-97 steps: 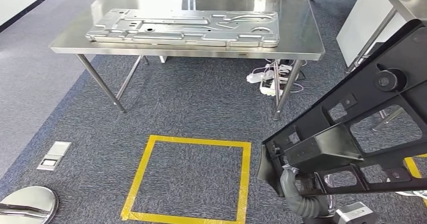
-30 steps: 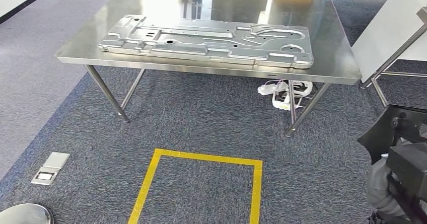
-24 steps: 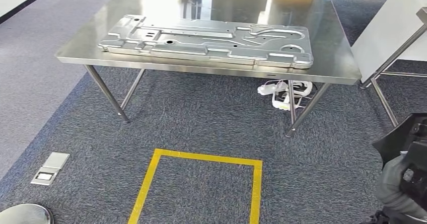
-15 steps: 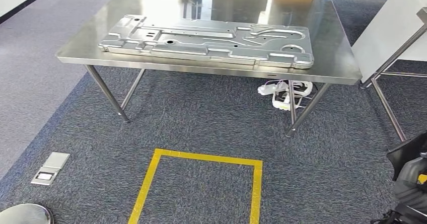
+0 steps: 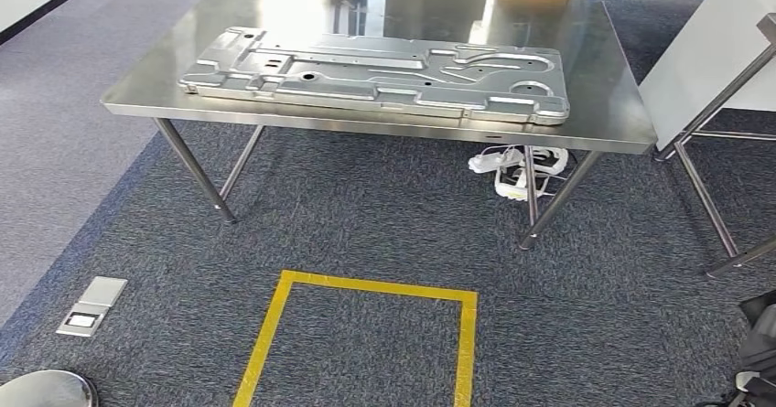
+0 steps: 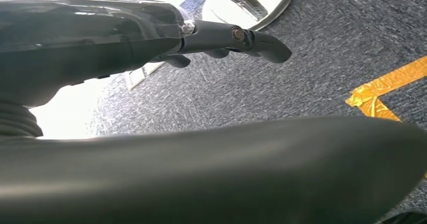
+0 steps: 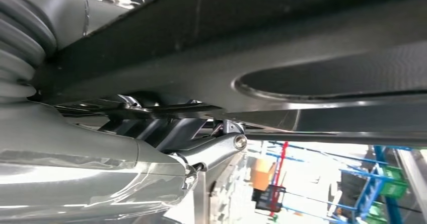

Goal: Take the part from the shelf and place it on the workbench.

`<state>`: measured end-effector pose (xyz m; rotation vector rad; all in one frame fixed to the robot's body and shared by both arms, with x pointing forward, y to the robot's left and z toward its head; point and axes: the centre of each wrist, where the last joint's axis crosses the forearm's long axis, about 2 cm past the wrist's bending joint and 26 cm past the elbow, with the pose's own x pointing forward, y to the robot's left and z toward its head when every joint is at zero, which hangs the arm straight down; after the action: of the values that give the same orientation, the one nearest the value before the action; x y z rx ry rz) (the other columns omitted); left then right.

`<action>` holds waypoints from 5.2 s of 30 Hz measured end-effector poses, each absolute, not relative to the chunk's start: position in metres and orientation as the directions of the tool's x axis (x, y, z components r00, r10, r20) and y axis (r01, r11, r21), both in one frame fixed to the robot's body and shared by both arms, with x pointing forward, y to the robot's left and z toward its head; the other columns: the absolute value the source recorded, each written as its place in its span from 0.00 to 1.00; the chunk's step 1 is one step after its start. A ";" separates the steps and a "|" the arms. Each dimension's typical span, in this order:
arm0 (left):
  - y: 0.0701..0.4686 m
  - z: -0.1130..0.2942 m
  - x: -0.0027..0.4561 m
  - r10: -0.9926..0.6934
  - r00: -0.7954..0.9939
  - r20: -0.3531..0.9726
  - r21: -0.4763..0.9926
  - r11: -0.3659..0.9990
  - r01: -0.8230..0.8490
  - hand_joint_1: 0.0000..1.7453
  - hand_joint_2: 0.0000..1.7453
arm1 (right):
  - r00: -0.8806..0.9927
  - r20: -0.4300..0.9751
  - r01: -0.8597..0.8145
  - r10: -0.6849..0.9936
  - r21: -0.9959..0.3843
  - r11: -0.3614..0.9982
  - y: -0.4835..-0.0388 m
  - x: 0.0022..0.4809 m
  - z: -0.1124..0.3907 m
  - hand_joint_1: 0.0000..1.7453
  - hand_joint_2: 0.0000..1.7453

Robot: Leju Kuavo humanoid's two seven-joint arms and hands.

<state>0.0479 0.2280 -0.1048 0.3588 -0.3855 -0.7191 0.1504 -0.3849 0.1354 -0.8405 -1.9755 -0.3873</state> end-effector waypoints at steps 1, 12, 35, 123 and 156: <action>0.228 -0.105 0.048 -0.692 0.688 0.216 0.443 0.698 0.563 0.00 1.00 | -0.339 0.846 0.694 0.411 -0.070 0.717 -0.386 0.151 0.136 1.00 1.00; 0.228 -0.105 0.048 -0.692 0.688 0.216 0.437 0.699 0.566 0.00 1.00 | -0.339 0.830 0.689 0.443 -0.101 0.717 -0.390 0.155 0.140 1.00 1.00; 0.228 -0.105 0.043 -0.701 0.681 0.211 0.430 0.692 0.579 0.00 1.00 | -0.316 0.841 0.680 0.439 -0.122 0.723 -0.390 0.153 0.135 1.00 1.00; 0.229 -0.105 0.048 -0.658 0.731 0.182 0.411 0.726 0.551 0.00 1.00 | 0.026 0.251 0.602 0.968 -0.777 0.186 -0.414 0.182 0.153 1.00 1.00; 0.225 -0.105 0.049 -0.681 0.712 0.169 0.397 0.708 0.583 0.00 1.00 | 0.176 -0.149 0.509 0.973 -0.832 -0.220 -0.442 0.172 0.148 1.00 1.00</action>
<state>0.0487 0.2247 -0.1048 0.3285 -0.3166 -0.7151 0.1721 -0.4424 0.1478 -1.8211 -1.3979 0.9361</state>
